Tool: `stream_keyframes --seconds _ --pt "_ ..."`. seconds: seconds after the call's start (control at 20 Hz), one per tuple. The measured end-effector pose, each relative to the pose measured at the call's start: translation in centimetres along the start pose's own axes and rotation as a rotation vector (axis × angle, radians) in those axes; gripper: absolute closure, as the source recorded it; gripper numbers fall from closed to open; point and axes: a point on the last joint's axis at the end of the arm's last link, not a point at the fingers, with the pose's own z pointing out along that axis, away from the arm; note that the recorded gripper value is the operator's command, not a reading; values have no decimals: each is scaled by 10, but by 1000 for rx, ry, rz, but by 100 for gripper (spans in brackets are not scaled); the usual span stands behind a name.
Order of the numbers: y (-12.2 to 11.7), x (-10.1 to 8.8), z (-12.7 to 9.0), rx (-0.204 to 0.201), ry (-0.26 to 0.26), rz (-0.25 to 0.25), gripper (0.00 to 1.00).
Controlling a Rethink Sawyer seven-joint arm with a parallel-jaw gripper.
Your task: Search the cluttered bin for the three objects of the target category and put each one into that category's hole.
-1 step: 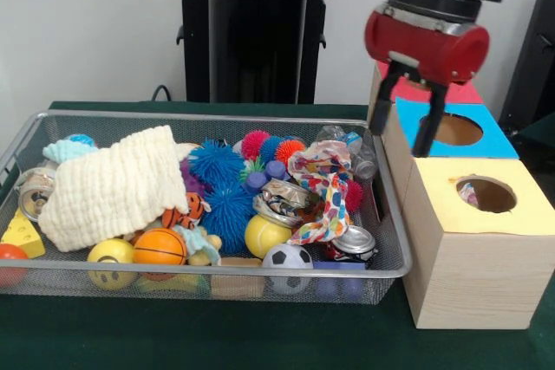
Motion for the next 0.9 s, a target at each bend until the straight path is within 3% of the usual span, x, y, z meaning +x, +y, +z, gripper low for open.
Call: stream_keyframes --seconds 0.3,0.6,0.9 --pt "-21 -62 -3 -25 -24 79 0" --pt "-45 -112 6 -43 -49 129 0" --pt "-58 -130 17 -53 -63 126 0"
